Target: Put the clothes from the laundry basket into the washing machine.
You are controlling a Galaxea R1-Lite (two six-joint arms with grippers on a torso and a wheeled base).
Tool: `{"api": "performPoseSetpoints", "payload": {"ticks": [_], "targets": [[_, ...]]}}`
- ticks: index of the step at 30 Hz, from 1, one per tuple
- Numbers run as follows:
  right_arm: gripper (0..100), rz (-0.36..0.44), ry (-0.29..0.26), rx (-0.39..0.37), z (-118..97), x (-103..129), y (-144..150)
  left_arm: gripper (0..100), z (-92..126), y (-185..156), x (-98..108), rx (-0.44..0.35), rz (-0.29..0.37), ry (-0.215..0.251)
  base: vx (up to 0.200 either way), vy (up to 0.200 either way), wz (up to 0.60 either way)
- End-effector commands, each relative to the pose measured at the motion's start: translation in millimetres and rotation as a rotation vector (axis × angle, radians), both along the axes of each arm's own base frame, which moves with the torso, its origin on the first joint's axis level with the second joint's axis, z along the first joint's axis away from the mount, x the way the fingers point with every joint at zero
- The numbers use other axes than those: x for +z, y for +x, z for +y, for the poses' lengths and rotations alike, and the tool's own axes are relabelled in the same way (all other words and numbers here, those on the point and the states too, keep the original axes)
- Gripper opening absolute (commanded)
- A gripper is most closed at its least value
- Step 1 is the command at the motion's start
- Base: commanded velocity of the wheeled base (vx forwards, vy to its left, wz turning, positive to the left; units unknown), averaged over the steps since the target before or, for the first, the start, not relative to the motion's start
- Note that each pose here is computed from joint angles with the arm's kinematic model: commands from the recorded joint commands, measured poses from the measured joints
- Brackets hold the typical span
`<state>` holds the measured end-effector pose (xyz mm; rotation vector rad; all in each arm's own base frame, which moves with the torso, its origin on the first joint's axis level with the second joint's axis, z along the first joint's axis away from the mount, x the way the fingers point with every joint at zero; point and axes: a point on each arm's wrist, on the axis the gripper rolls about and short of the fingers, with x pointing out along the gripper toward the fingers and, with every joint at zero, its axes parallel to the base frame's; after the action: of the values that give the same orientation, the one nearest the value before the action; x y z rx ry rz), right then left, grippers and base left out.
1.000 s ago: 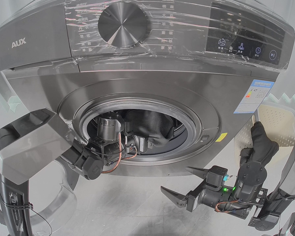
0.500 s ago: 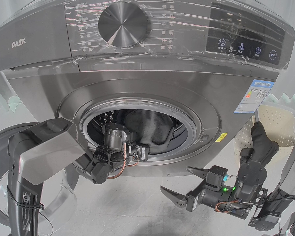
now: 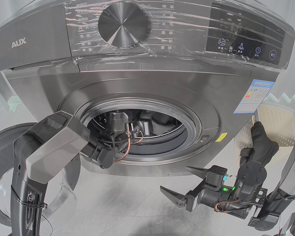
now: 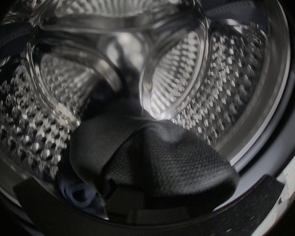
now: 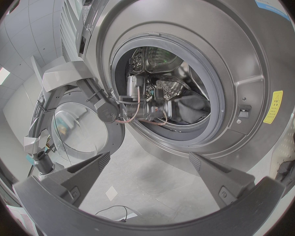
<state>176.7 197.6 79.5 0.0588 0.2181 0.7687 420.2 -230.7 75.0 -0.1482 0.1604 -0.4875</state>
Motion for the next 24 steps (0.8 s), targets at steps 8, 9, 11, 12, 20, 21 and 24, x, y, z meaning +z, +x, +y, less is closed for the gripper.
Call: {"api": "performPoseSetpoints", "payload": {"ticks": [8, 9, 11, 12, 20, 21, 24], "targets": [[100, -0.001, 0.002, 0.005, 2, 0, 0, 0, 9, 59, -9, 0.132, -0.173, -0.118, 0.0, 0.0, 0.0], [100, 0.0, 0.001, 0.007, 1, 0, -1, 0, 10, 59, -12, 0.136, -0.161, -0.112, 0.0, 0.0, 0.0], [100, 0.0, 0.0, 0.005, 1, 0, -1, 0, 9, 58, -16, 0.133, -0.151, -0.107, 0.0, 0.0, 0.0], [100, -0.001, 0.002, 0.005, 2, 0, 0, 0, 8, 59, -17, 0.131, -0.154, -0.108, 0.0, 0.0, 0.0], [100, 0.0, 0.0, 0.005, 1, 0, -1, 0, 5, 56, -24, 0.156, -0.146, -0.101, 0.0, 0.0, 0.0], [100, -0.001, 0.002, 0.005, 1, 0, -1, 100, 6, 55, -26, 0.156, -0.136, -0.096, 0.0, 0.0, 0.0], [100, -0.001, 0.002, 0.005, 1, 0, -1, 100, 4, 50, -26, 0.147, -0.129, -0.096, 0.0, 0.0, 0.0]]}}
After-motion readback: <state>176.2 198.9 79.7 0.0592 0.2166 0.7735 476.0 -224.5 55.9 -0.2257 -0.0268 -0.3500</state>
